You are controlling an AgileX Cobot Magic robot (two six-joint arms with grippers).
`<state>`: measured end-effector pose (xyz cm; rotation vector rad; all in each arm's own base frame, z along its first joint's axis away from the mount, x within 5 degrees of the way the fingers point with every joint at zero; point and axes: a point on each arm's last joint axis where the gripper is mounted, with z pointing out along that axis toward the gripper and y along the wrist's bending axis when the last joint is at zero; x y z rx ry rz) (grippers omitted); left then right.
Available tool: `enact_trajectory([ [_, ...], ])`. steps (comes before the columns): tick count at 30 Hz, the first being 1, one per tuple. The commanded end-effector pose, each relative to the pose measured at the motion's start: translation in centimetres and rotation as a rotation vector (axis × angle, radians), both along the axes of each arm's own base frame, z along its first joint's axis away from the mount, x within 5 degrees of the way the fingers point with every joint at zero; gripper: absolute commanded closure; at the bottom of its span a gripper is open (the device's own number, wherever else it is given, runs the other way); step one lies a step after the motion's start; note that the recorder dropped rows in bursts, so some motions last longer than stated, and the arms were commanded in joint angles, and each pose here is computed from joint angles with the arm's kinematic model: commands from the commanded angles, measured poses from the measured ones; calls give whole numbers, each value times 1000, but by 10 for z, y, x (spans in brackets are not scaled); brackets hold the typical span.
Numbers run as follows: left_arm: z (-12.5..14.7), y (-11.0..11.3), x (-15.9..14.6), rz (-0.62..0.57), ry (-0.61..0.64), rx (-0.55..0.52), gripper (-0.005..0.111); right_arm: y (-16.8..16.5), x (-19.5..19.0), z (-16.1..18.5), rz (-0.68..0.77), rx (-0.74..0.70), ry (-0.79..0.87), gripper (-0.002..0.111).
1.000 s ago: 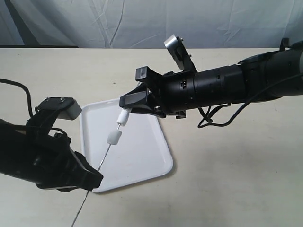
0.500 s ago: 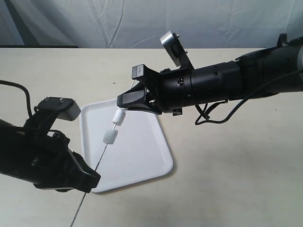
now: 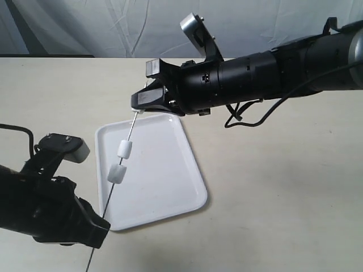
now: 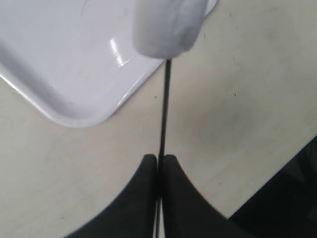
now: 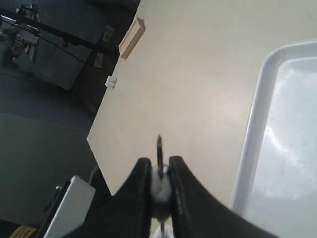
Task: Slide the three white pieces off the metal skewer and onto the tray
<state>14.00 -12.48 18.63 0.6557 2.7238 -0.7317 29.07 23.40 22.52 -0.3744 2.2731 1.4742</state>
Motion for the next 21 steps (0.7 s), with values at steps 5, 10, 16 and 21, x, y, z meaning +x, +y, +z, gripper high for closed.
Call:
enact_trajectory([
  [5,-11,6,-18,-57,119,43,107,-2,26,32,-158,38,-91,100],
  [10,-11,6,-18,-52,119,42,107,-1,33,44,-178,48,-131,100],
  [16,-12,8,-17,-30,124,64,107,-5,31,31,-143,-105,-127,100],
  [21,-4,9,-8,-27,92,117,107,-7,20,-5,-8,-348,-13,100],
])
